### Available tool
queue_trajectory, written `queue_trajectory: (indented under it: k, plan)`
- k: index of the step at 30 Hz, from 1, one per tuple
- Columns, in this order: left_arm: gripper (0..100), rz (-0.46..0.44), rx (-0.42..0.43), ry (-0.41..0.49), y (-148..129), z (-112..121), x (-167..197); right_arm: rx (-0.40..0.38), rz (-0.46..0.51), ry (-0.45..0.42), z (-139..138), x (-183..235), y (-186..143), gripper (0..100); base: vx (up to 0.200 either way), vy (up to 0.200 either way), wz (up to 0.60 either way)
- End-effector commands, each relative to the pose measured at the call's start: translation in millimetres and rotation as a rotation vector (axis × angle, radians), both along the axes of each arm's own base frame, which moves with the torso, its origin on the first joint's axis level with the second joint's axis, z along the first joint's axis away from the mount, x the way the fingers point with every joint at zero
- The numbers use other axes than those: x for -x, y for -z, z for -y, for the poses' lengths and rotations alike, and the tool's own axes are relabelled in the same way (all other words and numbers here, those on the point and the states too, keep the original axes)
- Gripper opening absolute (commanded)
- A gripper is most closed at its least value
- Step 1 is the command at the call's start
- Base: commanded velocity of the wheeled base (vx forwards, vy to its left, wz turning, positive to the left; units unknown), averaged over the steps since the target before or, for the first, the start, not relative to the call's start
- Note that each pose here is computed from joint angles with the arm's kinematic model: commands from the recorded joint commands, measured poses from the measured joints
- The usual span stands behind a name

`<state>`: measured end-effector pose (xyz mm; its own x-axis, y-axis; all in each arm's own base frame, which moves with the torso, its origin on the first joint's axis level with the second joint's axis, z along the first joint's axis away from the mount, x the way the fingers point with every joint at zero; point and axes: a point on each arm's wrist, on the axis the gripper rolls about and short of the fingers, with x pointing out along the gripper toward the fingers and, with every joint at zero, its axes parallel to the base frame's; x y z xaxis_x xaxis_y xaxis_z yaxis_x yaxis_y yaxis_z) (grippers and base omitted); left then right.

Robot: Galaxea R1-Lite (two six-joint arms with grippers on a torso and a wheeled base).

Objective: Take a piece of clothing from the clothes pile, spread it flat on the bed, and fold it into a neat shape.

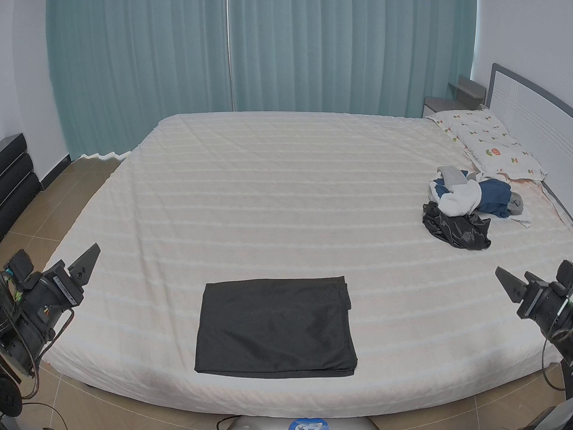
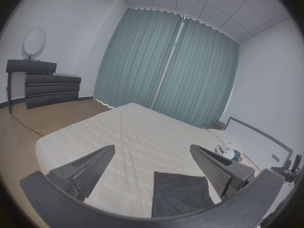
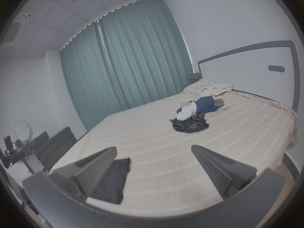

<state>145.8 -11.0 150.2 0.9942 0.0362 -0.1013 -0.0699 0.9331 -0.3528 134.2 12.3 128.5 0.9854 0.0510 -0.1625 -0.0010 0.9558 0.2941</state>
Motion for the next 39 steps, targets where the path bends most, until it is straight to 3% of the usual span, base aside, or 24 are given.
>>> queue_trajectory:
  k: [1,2,4,5,9,13,18,24,25,29,32,35,39]
  plan:
    - [100,0.043,-0.046,-0.031,-2.7,-7.8,72.3,0.175,0.077,-0.059,8.3,92.1,4.7,100,0.000,0.000,0.00]
    - [100,0.041,-0.058,-0.044,-3.0,-9.0,81.9,0.216,0.081,-0.063,9.6,104.0,9.8,100,0.000,0.000,0.00]
    - [100,0.040,-0.061,-0.045,-3.2,-9.1,83.2,0.222,0.085,-0.063,9.8,105.9,10.3,100,0.000,0.000,0.00]
    - [100,0.035,-0.112,-0.066,0.0,-12.1,109.3,0.310,0.108,-0.055,12.7,133.8,20.0,100,0.000,0.000,0.00]
    - [100,0.043,-0.179,-0.098,2.0,-15.6,138.7,0.370,0.089,-0.020,15.7,165.3,19.3,100,0.000,0.000,0.00]
    - [100,-0.009,-0.203,-0.191,-1.6,-17.2,153.9,0.381,0.079,0.060,14.6,180.3,8.9,100,0.000,0.000,0.00]
    - [100,-0.016,-0.222,-0.259,6.9,-15.9,165.3,0.381,0.076,0.063,14.3,179.9,22.8,100,0.000,0.000,0.00]
    - [100,0.051,-0.300,-0.206,25.4,-14.4,177.9,0.366,0.073,0.061,14.1,168.4,40.5,100,0.000,0.000,0.00]
    - [100,0.063,-0.359,-0.171,41.9,-14.4,178.1,0.364,0.141,0.064,13.9,161.7,45.1,100,0.000,0.000,0.00]
    - [100,0.078,-0.376,-0.117,57.8,-14.6,176.3,0.360,0.231,0.007,12.2,157.1,47.2,100,0.000,0.000,0.00]
    - [100,0.054,-0.378,-0.090,66.7,-14.1,173.2,0.356,0.218,-0.006,12.0,157.1,48.7,100,0.000,0.000,0.00]
    - [100,0.096,-0.361,-0.036,70.4,-12.8,169.8,0.353,0.180,-0.011,12.0,157.0,52.7,100,0.000,0.000,0.00]
    - [100,0.089,-0.373,-0.003,74.1,-12.1,168.6,0.350,0.178,-0.013,12.0,157.0,52.8,100,0.000,0.000,0.00]
